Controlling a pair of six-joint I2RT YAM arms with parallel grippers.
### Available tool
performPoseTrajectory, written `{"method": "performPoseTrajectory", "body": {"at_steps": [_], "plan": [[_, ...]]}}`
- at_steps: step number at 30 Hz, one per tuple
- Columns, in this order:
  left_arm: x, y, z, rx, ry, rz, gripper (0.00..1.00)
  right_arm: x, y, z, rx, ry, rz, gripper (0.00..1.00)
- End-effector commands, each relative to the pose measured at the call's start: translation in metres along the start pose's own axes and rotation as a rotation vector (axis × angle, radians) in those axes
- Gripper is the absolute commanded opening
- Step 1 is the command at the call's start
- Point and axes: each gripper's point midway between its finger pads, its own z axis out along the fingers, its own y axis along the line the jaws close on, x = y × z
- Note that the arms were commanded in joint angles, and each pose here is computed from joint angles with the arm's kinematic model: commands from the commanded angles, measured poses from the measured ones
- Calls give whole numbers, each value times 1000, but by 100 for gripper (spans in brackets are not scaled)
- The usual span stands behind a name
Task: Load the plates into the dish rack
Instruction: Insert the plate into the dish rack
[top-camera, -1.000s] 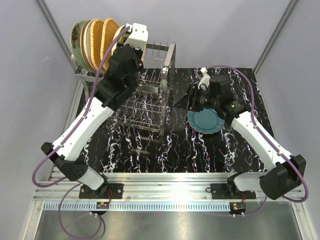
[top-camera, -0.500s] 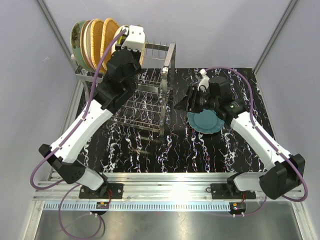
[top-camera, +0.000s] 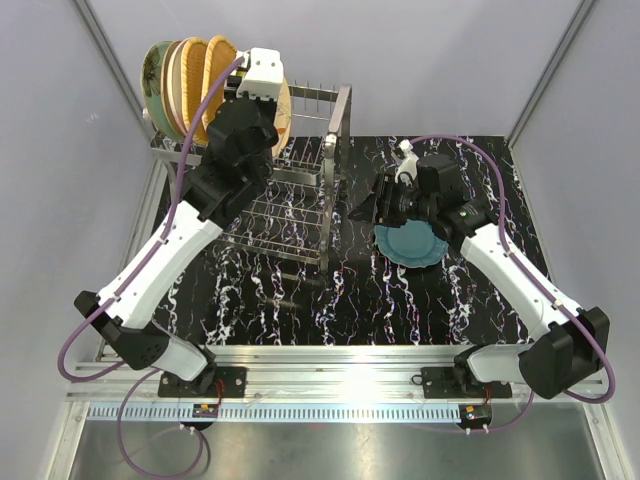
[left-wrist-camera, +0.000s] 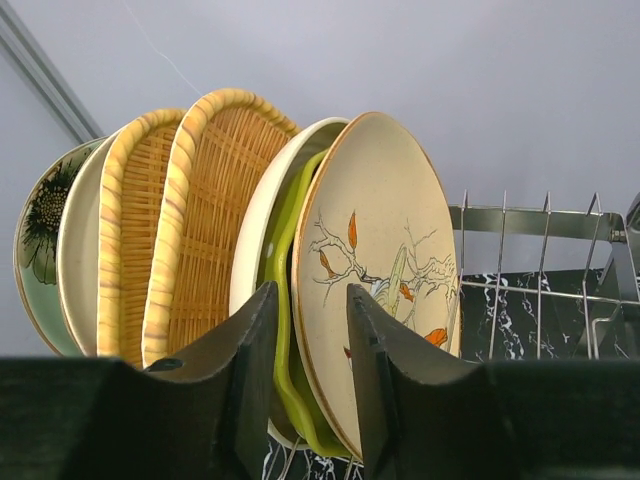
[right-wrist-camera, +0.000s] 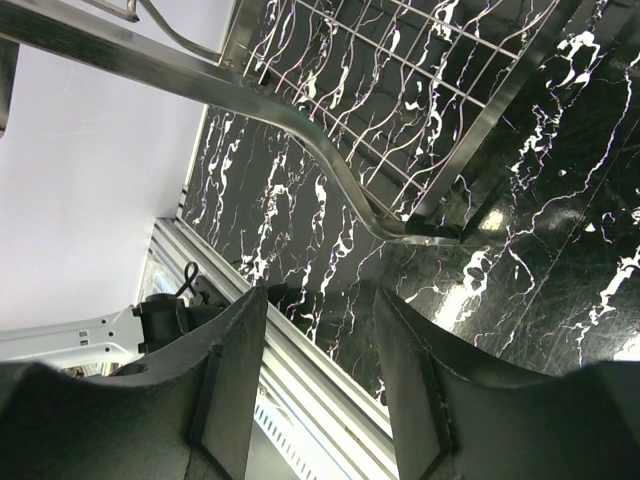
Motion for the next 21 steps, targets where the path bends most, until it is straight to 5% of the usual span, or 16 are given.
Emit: {"method": "performPoseTrajectory", "body": {"at_steps": [1, 3, 7, 10, 17, 21], "plan": [[-35, 23, -10, -33, -74, -100, 37, -5, 4, 1, -9, -23, -44, 55], [-42, 25, -14, -16, -80, -115, 39, -7, 4, -2, -5, -33, -46, 56], [-67, 38, -30, 24, -131, -182, 62, -9, 4, -10, 13, -55, -52, 58], [-88, 55, -53, 84, -187, -254, 71, -5, -5, -14, 50, -55, -29, 59], [-80, 75, -96, 183, -216, -374, 99, 1, -102, -36, 248, -112, 263, 64], [-50, 88, -122, 205, -213, -416, 99, 7, -168, -61, 380, -191, 433, 65]]}}
